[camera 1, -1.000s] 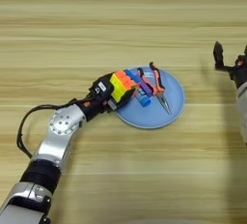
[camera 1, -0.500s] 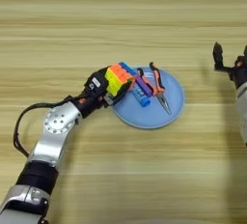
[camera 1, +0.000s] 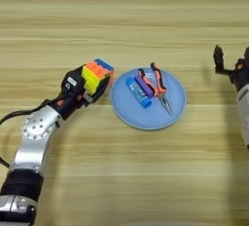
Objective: Move the objects on the table
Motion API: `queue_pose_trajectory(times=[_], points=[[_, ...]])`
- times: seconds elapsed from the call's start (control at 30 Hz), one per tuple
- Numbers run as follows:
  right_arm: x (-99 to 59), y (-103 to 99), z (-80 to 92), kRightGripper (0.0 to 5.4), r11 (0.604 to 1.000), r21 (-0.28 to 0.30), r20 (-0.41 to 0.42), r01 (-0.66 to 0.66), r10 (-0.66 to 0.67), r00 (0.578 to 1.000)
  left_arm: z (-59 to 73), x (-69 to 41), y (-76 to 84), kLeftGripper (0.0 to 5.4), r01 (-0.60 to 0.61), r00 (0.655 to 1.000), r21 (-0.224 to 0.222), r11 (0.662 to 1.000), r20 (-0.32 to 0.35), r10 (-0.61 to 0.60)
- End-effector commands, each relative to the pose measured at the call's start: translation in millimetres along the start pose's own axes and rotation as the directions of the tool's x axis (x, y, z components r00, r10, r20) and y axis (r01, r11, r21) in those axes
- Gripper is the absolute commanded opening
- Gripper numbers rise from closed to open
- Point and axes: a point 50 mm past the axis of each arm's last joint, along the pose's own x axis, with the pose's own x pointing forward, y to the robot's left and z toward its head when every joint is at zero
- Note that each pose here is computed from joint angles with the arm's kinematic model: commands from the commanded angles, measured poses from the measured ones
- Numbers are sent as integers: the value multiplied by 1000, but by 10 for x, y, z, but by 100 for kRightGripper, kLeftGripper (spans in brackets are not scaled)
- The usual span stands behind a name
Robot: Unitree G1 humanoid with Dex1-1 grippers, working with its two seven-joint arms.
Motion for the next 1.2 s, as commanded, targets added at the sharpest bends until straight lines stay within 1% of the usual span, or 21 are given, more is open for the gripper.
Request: queue_pose_trajectory(times=[0.03, 0.17, 0.33, 0.53, 0.67, 0.8, 0.97, 1.2], points=[[24, 24, 19, 540, 1000, 6, 9, -5, 5, 1000, 4, -72, 91, 338, -43, 999, -2, 999, -4, 43], [26, 30, 29, 540, 1000, 5, 12, -8, 8, 1000, -23, -95, 110, 338, -59, 998, -11, 998, -13, 59], [34, 34, 34, 540, 1000, 6, 13, -11, 11, 1000, -130, -104, 103, 338, -71, 996, -37, 997, -47, 69], [37, 33, 40, 540, 1000, 5, 13, -15, 15, 1000, -206, -114, 88, 338, -78, 995, -59, 995, -69, 74], [37, 30, 43, 540, 1000, 4, 13, -15, 14, 1000, -299, -116, 64, 338, -83, 992, -74, 994, -101, 75], [38, 27, 47, 540, 1000, 3, 14, -14, 14, 1000, -346, -120, 43, 338, -83, 991, -81, 993, -115, 73], [42, 32, 47, 540, 1000, 3, 14, -16, 16, 1000, -435, -137, 18, 338, -88, 987, -90, 992, -146, 75], [37, 50, 53, 540, 1000, 2, 18, -23, 23, 1000, -507, -115, -51, 336, -76, 984, -96, 992, -166, 59]])
